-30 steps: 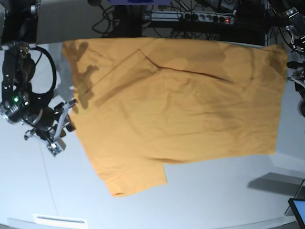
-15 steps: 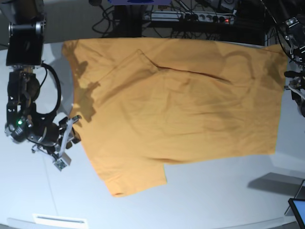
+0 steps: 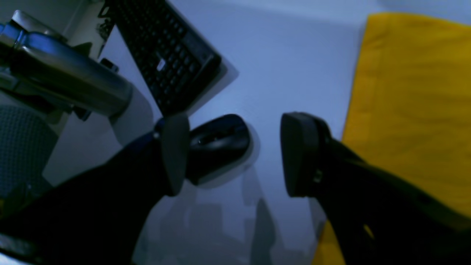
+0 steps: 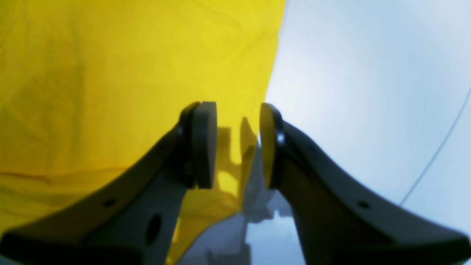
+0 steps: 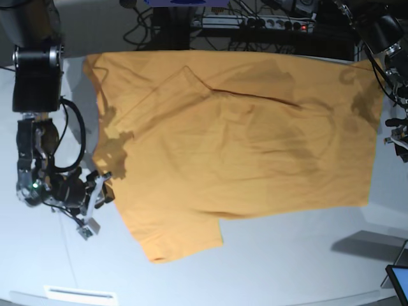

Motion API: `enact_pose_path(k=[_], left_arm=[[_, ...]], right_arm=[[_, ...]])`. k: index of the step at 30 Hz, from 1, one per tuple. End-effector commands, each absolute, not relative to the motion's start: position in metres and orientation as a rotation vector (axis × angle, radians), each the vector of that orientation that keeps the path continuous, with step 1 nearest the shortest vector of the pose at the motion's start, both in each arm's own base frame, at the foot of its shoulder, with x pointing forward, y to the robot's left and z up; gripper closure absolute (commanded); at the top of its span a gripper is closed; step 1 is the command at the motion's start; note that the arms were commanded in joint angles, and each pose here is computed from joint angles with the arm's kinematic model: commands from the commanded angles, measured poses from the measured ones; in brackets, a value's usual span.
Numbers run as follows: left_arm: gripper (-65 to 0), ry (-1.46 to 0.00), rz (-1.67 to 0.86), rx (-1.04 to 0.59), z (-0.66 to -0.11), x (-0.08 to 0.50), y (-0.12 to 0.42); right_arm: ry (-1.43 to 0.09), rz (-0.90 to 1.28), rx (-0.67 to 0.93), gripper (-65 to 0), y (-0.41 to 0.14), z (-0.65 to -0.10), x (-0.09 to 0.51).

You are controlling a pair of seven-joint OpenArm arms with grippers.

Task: Fold the T-shirt properly
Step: 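Lower the right gripper and grasp the orange shirt's side edge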

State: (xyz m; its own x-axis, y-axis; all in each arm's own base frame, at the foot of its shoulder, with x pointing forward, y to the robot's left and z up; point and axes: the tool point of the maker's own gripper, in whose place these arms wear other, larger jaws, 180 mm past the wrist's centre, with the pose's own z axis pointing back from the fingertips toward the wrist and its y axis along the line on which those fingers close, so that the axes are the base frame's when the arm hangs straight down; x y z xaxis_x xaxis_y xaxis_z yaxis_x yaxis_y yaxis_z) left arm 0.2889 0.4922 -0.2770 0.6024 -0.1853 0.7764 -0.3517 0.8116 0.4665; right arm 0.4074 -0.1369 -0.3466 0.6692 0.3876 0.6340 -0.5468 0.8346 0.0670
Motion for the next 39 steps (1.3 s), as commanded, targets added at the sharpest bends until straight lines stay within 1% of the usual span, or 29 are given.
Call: enact_pose_path(k=[1, 6, 14, 19, 24, 26, 28, 39], left_arm=[[-38.6, -0.981, 0.095, 0.679, -0.256, 0.295, 0.500], [-38.6, -0.976, 0.095, 0.679, -0.257, 0.294, 0.500], [-38.6, -0.969, 0.091, 0.683, -0.257, 0.293, 0.502], [-38.6, -0.970, 0.089, 0.682, -0.257, 0.293, 0.501], [-38.6, -0.948, -0.007, 0.660, -0.266, 0.310, 0.483], [-38.6, -0.927, -0.014, 0.651, -0.273, 0.311, 0.482], [-38.6, -0.940, -0.005, 0.642, -0.271, 0.319, 0.482], [-38.6, -0.936, 0.022, 0.631, -0.274, 0.323, 0.487]], right_arm=[[-0.716, 0.559, 0.268, -19.7, -0.131, -0.326, 0.424], [-0.707, 0.594, 0.284, -19.6, -0.117, -0.329, 0.438], [-0.699, 0.593, 0.305, -19.6, -0.111, -0.338, 0.460], [-0.673, 0.568, 0.302, -19.6, -0.117, -0.344, 0.471], [-0.638, 0.570, 0.288, -19.6, -0.121, -0.354, 0.477], [-0.630, 0.556, 0.289, -19.6, -0.124, -0.359, 0.478], [-0.627, 0.542, 0.292, -19.6, -0.126, -0.363, 0.477], [-0.663, 0.540, 0.287, -19.6, -0.126, -0.346, 0.492]])
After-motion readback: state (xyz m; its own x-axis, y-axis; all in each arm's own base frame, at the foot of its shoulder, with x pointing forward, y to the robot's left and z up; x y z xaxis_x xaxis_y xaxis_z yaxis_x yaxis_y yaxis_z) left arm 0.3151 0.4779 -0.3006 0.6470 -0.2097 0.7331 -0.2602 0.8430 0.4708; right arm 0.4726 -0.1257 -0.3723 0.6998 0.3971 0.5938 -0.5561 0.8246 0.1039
